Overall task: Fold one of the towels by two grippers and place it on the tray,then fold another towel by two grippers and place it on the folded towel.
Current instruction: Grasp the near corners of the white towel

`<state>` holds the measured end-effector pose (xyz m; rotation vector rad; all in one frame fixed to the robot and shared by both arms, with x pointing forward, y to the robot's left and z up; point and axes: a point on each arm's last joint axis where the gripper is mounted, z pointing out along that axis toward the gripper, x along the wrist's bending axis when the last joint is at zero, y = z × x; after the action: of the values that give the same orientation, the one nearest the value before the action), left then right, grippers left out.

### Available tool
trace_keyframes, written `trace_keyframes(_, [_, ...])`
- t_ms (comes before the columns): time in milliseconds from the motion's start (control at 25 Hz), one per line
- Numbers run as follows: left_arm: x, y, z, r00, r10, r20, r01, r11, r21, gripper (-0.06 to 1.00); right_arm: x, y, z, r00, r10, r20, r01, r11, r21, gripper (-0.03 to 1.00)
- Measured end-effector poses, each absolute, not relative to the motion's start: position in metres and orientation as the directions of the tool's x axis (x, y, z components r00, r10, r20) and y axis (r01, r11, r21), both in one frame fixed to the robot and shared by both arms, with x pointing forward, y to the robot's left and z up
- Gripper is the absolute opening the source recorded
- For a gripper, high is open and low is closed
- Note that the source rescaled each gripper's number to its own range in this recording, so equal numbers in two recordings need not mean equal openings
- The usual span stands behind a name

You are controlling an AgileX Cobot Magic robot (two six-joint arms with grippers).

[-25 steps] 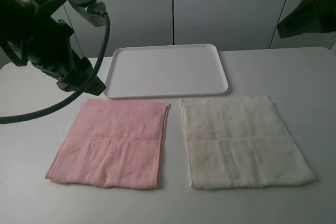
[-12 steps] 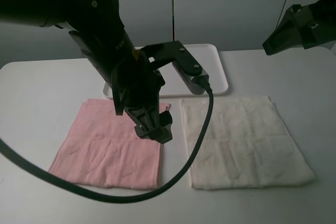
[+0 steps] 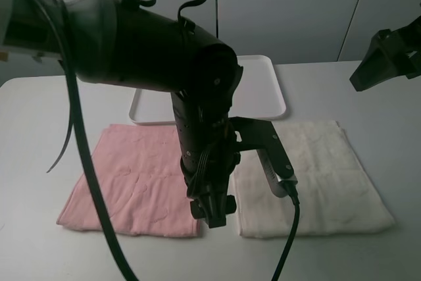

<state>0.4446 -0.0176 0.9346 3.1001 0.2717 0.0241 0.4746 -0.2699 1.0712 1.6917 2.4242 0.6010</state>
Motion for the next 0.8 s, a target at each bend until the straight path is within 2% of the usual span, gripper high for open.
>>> trace_keyframes(320, [0.423,-0.038,0.928,0.995,0.089,0.033,0.086,-0.993,0.077,0.99,0.475,-0.274,1.066,-0.374,0.924,0.084,0.882,0.326,0.341,1.0])
trace_keyframes(800, [0.405,-0.054,0.896,1.0,0.01,0.02,0.009,-0.999,0.044,0.99,0.487,-0.274,1.045,-0.359,0.925,0.125,0.915,0.322,0.243,1.0])
